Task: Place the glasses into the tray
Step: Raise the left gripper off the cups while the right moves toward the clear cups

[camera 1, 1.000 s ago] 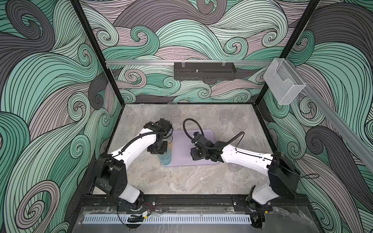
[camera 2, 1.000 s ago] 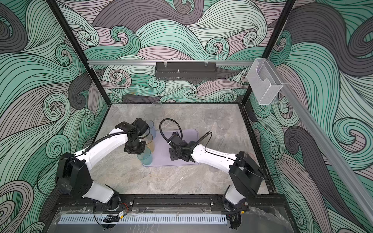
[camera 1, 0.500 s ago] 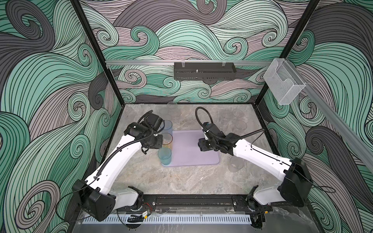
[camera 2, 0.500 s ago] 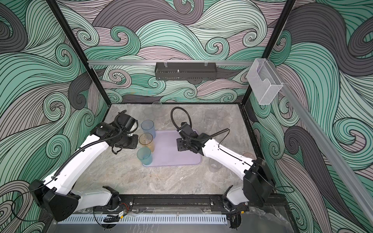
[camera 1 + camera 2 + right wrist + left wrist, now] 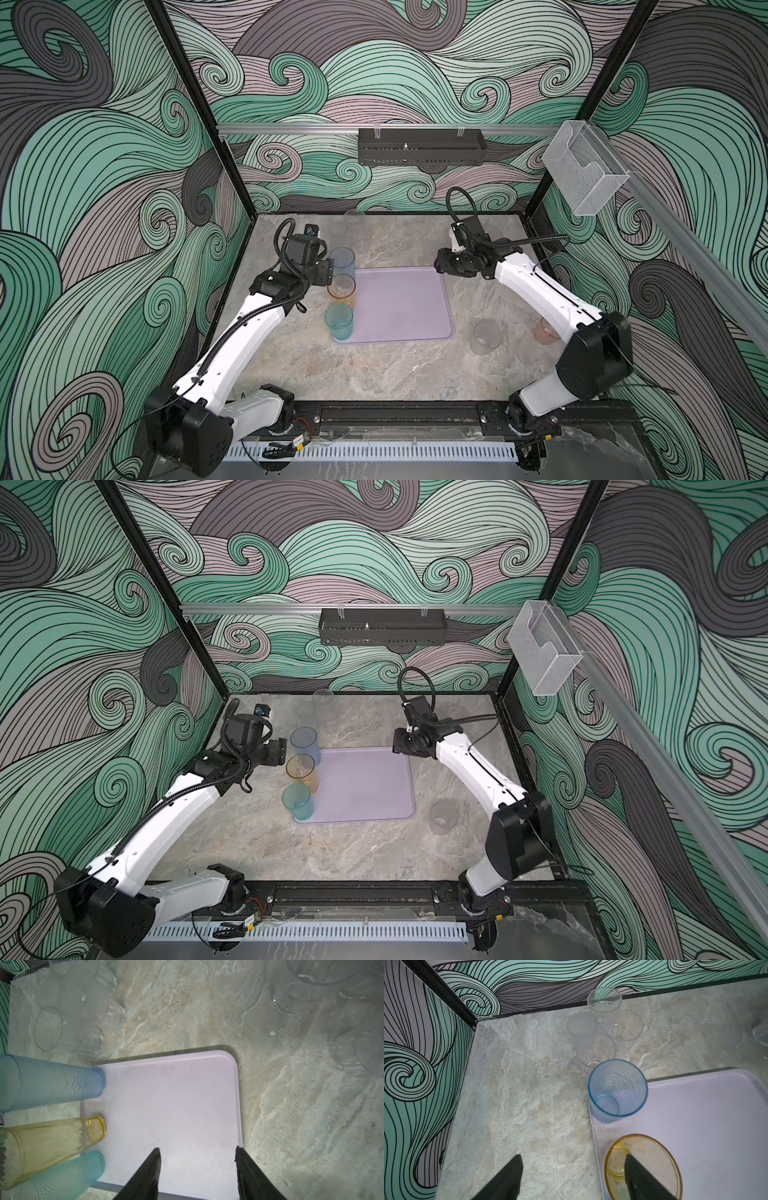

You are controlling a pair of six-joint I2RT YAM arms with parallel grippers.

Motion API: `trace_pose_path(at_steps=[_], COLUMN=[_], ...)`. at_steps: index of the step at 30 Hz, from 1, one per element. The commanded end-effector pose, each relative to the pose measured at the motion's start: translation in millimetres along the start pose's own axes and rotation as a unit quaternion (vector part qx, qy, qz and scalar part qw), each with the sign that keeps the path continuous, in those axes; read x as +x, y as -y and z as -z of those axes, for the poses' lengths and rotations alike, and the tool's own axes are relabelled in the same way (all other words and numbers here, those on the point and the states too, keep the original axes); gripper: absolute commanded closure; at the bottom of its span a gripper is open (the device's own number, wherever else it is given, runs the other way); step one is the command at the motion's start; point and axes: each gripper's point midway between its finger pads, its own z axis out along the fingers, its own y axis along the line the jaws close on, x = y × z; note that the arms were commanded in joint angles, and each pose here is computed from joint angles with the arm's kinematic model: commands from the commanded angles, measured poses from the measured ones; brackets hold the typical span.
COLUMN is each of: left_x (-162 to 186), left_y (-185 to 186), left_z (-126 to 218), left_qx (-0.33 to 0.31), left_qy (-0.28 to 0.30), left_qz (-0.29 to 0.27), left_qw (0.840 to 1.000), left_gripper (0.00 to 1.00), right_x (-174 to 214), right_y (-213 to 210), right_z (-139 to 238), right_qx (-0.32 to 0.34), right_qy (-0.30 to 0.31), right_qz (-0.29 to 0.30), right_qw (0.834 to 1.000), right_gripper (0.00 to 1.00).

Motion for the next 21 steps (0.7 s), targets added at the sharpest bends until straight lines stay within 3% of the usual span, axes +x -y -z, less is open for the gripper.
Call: trace_pose_path(at_steps=[1, 5, 7, 12, 15, 21], left_x=[-26.1, -30.3, -28.9, -25.7, -24.5, -20.3], left_y=[-4.6, -3.7, -9.3, -19.7, -17.6, -16.9], left_z=[-13.5, -33.4, -48.4, -68.5, -76.0, -81.4], left_qx=[-0.008, 0.033, 0.069, 0.122, 0.146, 0.148], left_qy=[0.020, -0.031, -0.064, -0.093, -0.097, -0.105], left_qz=[0.077, 0.137, 0.187, 0.275, 0.300, 0.301], left_qw=[0.997, 0.990, 0.978, 0.949, 0.938, 0.936], left_gripper=[0.20, 0.22, 0.18, 0.17, 0.19, 0.23], right_x=[-18.7, -42.8, -51.8, -51.4, -52.0, -48.7], right_y=[-35.2, -52.9, -51.2, -37.6, -12.7, 30.0], right_z=[-27.3, -42.7, -44.4, -41.9, -34.1, -14.1], right_qx=[-0.060, -0.068, -0.062, -0.041, -0.010, 0.056], right_qy=[-0.010, 0.000, 0.010, 0.004, 0.010, 0.006], right_qz=[-0.054, -0.070, -0.066, -0.046, -0.044, -0.022], right_qw=[0.997, 0.995, 0.996, 0.998, 0.999, 0.998], right_gripper=[0.43, 0.43, 0.43, 0.43, 0.42, 0.42])
